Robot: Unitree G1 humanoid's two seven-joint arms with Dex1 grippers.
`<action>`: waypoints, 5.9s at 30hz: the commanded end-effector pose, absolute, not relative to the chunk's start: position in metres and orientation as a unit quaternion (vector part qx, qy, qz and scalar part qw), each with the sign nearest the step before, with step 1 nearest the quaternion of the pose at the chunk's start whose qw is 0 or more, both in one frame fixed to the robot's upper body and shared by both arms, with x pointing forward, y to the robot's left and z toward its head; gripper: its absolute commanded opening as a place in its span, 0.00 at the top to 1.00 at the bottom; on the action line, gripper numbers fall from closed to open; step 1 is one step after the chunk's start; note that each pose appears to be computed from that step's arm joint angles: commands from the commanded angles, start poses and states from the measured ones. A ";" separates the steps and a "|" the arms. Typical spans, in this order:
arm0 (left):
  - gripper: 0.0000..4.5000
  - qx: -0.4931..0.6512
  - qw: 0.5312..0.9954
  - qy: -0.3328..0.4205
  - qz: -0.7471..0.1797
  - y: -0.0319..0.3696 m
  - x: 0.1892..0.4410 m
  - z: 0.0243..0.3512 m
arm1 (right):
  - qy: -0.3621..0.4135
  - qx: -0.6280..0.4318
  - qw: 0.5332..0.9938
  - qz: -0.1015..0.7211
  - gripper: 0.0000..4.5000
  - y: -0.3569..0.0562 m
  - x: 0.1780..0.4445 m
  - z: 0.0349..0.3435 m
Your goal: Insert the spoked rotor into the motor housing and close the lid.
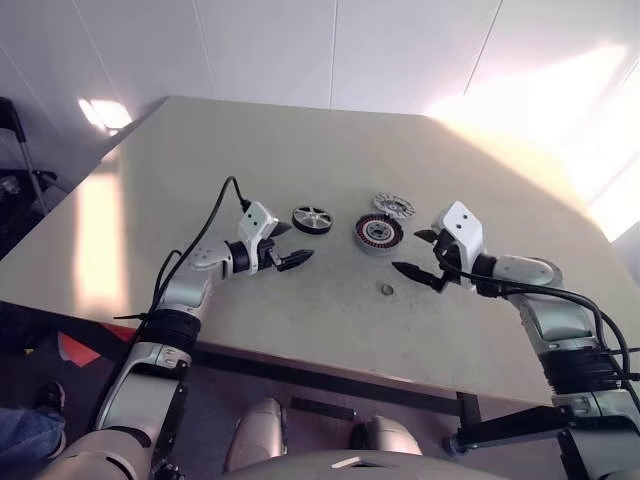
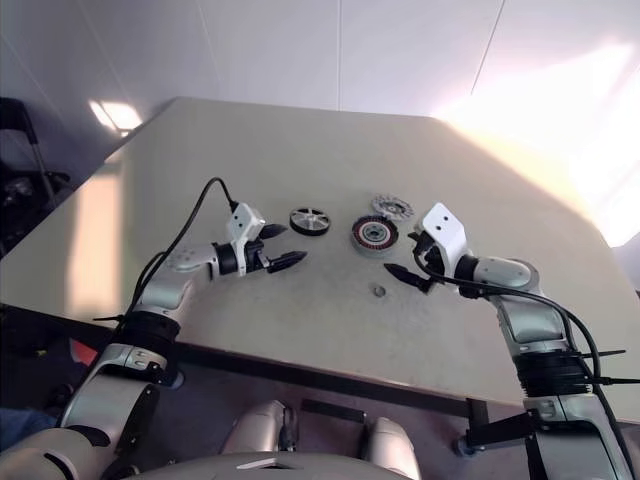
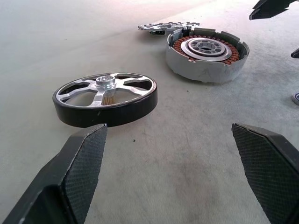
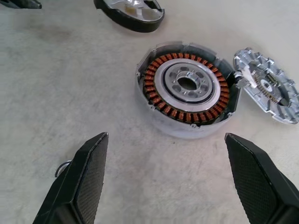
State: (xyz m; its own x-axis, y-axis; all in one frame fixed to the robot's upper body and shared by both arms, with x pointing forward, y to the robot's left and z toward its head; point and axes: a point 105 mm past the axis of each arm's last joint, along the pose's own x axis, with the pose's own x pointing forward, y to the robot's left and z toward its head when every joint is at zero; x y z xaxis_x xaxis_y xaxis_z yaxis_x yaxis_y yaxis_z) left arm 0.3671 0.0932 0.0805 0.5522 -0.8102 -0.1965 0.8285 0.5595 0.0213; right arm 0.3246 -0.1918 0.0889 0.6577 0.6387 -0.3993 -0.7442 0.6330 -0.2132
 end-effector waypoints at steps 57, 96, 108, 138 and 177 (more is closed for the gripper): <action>0.00 0.079 0.882 0.073 -0.460 0.100 0.365 0.089 | 0.222 -0.244 0.909 0.255 0.85 -0.266 0.333 0.063; 0.00 0.055 0.898 0.066 -0.431 0.099 0.358 0.079 | 0.188 -0.543 0.585 0.572 0.56 -0.170 0.379 0.105; 0.00 0.054 0.901 0.067 -0.425 0.101 0.359 0.079 | 0.205 -0.556 0.550 0.588 0.99 -0.166 0.377 0.083; 0.00 0.056 0.904 0.067 -0.419 0.099 0.366 0.076 | 0.111 -0.525 0.543 0.646 0.99 -0.128 0.326 0.129; 0.00 0.068 0.893 0.066 -0.439 0.093 0.375 0.083 | 0.099 -0.435 0.684 0.577 0.66 -0.133 0.303 0.138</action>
State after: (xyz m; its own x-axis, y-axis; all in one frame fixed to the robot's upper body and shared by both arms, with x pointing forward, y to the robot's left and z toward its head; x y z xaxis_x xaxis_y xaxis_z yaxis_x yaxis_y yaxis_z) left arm 0.3714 0.0964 0.0699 0.6089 -0.7640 -0.2135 0.7853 0.6185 0.0261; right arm 0.3051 -0.1360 0.1311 0.3054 0.7102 -0.6344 -0.9022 0.0028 -0.4313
